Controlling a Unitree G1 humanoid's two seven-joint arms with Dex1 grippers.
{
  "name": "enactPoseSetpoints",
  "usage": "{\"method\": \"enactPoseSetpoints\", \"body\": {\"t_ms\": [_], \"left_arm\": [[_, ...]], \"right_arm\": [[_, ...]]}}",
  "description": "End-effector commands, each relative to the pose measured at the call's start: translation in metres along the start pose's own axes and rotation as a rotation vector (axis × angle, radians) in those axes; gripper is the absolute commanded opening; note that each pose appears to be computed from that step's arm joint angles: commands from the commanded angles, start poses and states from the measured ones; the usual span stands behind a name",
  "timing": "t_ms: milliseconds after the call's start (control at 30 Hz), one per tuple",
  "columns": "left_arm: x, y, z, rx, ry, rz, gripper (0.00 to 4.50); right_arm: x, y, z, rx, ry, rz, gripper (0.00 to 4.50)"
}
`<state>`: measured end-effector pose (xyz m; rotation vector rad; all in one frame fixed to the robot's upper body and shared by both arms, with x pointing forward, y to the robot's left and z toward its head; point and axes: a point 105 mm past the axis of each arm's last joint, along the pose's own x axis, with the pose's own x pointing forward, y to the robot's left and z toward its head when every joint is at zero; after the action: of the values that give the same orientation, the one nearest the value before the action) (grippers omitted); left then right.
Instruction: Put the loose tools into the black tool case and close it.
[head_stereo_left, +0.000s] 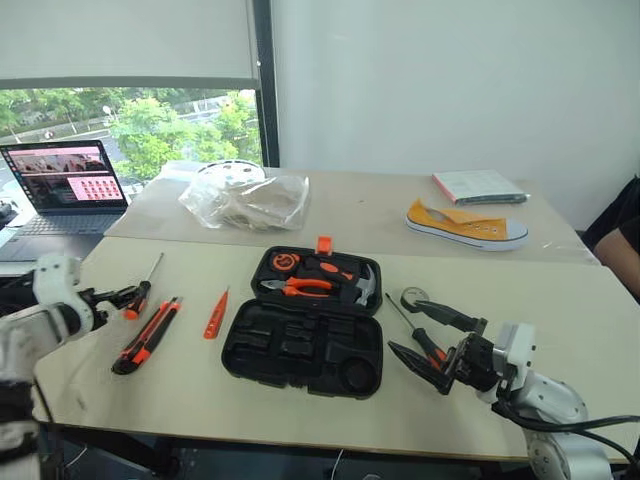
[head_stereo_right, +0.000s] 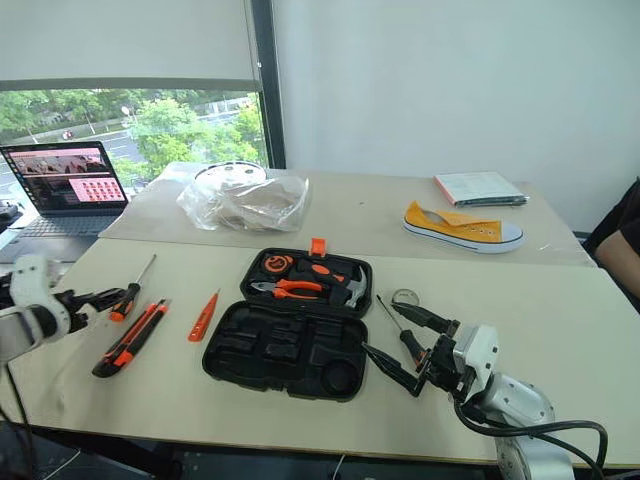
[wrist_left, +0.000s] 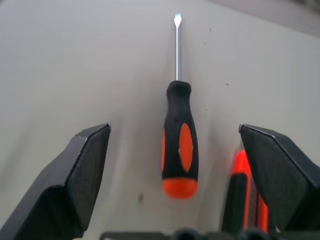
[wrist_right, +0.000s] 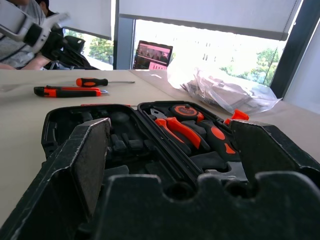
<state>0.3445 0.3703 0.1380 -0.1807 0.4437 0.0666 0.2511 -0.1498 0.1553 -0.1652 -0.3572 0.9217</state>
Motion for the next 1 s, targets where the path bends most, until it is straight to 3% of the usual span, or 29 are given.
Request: {"method": "enactPoseSetpoints", "body": {"t_ms": [33, 67, 167, 300, 433, 533, 633, 733, 767, 900, 1000], "left_arm": [[0.016, -0.003, -0.002, 0.056, 0.043, -0.004, 4.44], [0.019, -0.004, -0.002, 0.062, 0.048, -0.008, 4.44], [0.025, -0.002, -0.002, 0.079, 0.054, 0.001, 3.65], [0.026, 0.002, -0.003, 0.082, 0.047, -0.012, 2.18], [0.02, -0.001, 0.02, 0.13, -0.132, -0.09, 0.86], [-0.001, -0.031, 0.057, 0.239, -0.413, -0.325, 0.86], [-0.016, -0.072, 0.064, 0.443, -0.468, -0.576, 0.86], [-0.024, -0.136, 0.032, 0.91, -0.293, -0.93, 0.86], [-0.026, -0.146, 0.026, 0.992, -0.265, -0.994, 0.86], [-0.024, -0.179, 0.017, 1.125, -0.234, -1.14, 0.86], [-0.007, -0.21, 0.002, 1.256, -0.174, -1.178, 0.86]], "right_arm": [[0.001, -0.003, 0.011, -0.037, -0.025, -0.015, 4.44], [0.001, -0.003, 0.012, -0.039, -0.024, -0.018, 4.44], [0.001, -0.001, 0.013, -0.042, -0.021, -0.027, 4.5], [-0.002, 0.0, 0.014, -0.043, -0.008, -0.054, 4.5], [-0.004, 0.001, 0.014, -0.046, 0.002, -0.062, 4.5], [-0.008, 0.001, 0.016, -0.058, 0.015, -0.068, 4.5], [-0.016, -0.001, 0.018, -0.069, 0.04, -0.078, 4.5], [-0.033, -0.006, 0.023, -0.087, 0.087, -0.097, 4.5], [-0.036, -0.008, 0.025, -0.086, 0.09, -0.112, 4.5], [-0.048, -0.005, 0.024, -0.099, 0.137, -0.101, 4.5], [-0.056, -0.019, 0.03, -0.108, 0.132, -0.191, 4.5]]}}
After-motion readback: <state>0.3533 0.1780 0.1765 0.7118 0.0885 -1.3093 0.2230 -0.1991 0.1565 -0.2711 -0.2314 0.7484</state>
